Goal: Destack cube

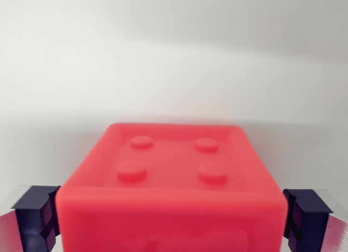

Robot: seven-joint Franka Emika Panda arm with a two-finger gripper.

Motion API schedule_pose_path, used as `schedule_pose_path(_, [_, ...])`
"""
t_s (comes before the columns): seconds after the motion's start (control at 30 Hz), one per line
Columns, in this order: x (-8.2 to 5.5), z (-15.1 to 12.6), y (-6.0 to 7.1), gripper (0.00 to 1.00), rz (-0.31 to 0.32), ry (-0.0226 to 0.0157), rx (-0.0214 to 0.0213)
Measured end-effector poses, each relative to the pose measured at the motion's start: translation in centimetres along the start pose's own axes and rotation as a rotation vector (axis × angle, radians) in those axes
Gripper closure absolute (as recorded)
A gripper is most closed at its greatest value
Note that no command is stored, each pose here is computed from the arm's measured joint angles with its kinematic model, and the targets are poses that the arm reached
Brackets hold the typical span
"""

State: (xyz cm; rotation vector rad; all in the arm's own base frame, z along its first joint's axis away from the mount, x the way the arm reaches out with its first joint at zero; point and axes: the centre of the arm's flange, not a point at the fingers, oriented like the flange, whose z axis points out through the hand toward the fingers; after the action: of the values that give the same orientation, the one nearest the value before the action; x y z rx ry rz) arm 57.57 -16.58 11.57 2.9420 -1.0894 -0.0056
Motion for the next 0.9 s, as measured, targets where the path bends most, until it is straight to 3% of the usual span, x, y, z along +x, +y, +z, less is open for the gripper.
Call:
schedule_pose_path(0.57, [0.0, -0.3, 0.0, 0.0, 0.0, 0.0014, 0.0007])
schedule_pose_path(0.9, [0.1, -2.4, 0.0, 0.0, 0.0, 0.0033, 0.002])
